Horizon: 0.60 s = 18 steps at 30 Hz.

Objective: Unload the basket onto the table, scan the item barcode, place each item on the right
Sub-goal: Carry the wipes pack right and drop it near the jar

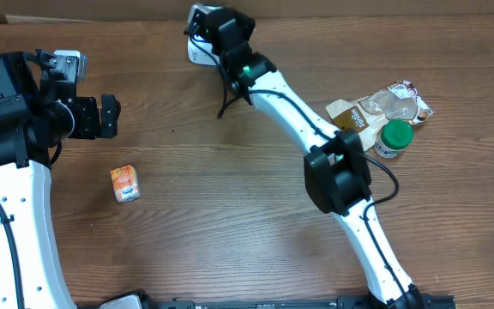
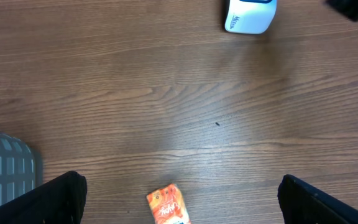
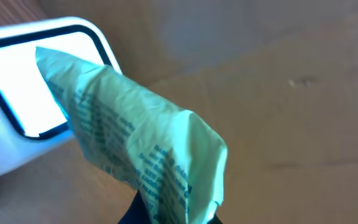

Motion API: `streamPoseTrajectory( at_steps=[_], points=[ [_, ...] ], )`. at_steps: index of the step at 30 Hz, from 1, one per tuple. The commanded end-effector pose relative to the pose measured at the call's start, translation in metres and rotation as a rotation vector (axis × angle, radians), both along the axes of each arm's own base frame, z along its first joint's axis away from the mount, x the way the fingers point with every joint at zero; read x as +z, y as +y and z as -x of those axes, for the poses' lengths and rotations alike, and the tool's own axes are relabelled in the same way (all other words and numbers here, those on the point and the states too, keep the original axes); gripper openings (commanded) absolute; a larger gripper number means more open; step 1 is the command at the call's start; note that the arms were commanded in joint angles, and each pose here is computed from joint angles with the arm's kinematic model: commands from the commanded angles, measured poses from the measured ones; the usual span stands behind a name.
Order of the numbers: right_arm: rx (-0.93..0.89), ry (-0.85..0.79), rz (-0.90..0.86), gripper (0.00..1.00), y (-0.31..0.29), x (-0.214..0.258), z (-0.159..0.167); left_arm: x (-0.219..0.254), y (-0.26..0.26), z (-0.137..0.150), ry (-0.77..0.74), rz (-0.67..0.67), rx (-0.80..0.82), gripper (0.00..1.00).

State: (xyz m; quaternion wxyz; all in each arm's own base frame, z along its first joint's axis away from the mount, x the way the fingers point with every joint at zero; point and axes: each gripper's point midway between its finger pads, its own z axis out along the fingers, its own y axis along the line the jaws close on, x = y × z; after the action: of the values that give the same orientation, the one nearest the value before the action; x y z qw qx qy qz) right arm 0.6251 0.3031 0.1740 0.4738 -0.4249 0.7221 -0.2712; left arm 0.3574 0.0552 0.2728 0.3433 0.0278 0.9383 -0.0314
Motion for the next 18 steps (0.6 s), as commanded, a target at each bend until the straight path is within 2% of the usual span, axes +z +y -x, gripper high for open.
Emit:
streamPoseTrajectory(
  at_steps=[1,7,11,14,18],
  points=[
    [-0.067,-0.085,-0.360,0.04,-0.025,0.123,0.020,0.002,0.003,-0.001,-0.008,-0.019,-0.008,1.00],
    [-0.170,0.175,-0.717,0.04,-0.055,0.152,0.077,0.002,0.003,-0.001,-0.008,-0.018,-0.008,0.99],
    [-0.274,0.449,-0.996,0.04,-0.079,0.157,0.124,0.002,0.003,-0.001,-0.008,-0.018,-0.008,1.00],
    [-0.309,0.697,-1.074,0.04,-0.096,0.147,0.163,0.002,0.003,-0.001,-0.008,-0.018,-0.008,1.00],
    [-0.472,0.907,-1.050,0.04,-0.131,0.115,0.198,0.002,0.003,-0.001,-0.008,-0.018,-0.008,1.00]
  ],
)
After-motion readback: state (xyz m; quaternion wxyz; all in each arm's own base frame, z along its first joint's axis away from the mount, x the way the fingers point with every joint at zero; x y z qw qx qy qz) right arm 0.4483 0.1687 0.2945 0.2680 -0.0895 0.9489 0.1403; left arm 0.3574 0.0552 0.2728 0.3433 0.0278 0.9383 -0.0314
